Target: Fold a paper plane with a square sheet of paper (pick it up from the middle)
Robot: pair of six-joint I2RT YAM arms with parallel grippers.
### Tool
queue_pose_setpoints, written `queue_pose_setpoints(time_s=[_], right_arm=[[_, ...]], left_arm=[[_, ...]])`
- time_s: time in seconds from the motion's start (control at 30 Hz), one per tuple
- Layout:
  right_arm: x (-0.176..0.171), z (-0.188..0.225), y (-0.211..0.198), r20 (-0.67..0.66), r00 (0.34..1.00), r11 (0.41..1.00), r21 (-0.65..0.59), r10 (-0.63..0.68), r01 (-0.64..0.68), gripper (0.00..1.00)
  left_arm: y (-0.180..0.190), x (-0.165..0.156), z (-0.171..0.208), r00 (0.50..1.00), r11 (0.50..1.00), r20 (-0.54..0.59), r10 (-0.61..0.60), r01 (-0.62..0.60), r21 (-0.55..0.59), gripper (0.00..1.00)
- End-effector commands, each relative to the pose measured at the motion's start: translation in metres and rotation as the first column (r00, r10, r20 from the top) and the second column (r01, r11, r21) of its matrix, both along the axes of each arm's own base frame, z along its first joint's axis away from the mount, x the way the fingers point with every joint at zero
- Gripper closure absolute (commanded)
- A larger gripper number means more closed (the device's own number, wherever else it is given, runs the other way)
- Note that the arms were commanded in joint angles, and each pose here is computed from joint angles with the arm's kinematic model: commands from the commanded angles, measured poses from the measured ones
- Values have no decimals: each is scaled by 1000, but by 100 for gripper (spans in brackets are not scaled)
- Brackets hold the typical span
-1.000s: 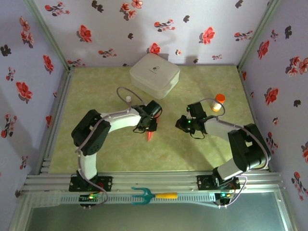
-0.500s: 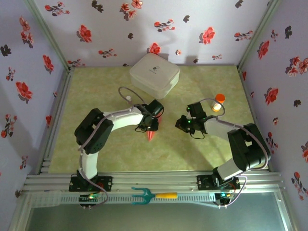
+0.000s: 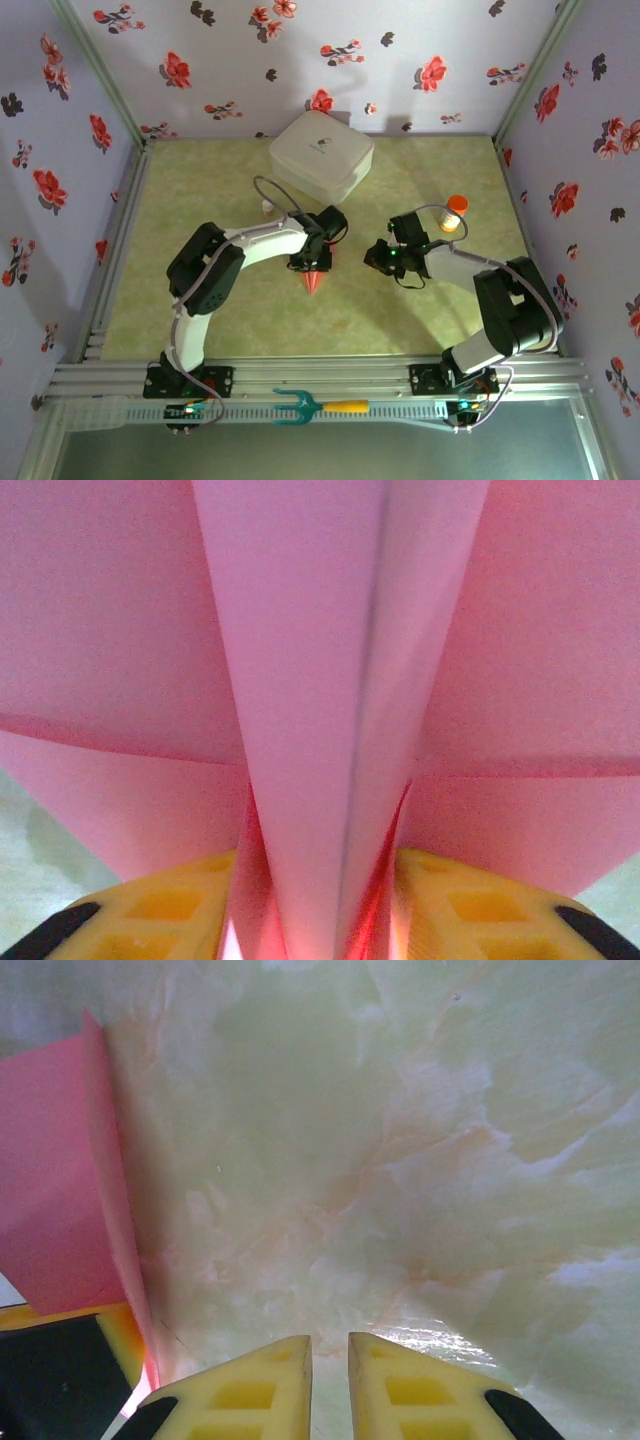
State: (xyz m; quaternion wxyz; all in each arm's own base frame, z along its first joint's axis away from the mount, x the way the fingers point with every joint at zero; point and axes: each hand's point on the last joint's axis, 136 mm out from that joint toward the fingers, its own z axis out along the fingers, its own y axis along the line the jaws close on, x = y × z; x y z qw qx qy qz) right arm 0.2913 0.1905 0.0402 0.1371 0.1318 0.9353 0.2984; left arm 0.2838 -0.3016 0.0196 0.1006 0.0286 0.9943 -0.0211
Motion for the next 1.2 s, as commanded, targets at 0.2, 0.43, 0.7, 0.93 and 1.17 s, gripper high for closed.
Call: queue_pose_setpoints(time_s=[0.2,0.43,0.7,0.93,1.17], right_arm=[[8,26,0,81,997,1000,-22,16,-14,79],[23,64,-27,211,976,979,-204,47,-3,69],[41,109,-84,398,917,875,-450,19,178,61],[59,143,-157,557,822,562,-719,115,409,37],[81,109,-155,592,787,685,-647,173,335,31]], left_arm=[[10,-7,10,999,998,-13,32,-31,57,57],[8,5,52,995,999,88,54,-54,-6,53],[18,16,95,972,996,223,68,-52,-75,51],[90,42,128,892,993,435,120,-112,-46,42],[192,68,140,793,966,564,230,-258,-32,21]])
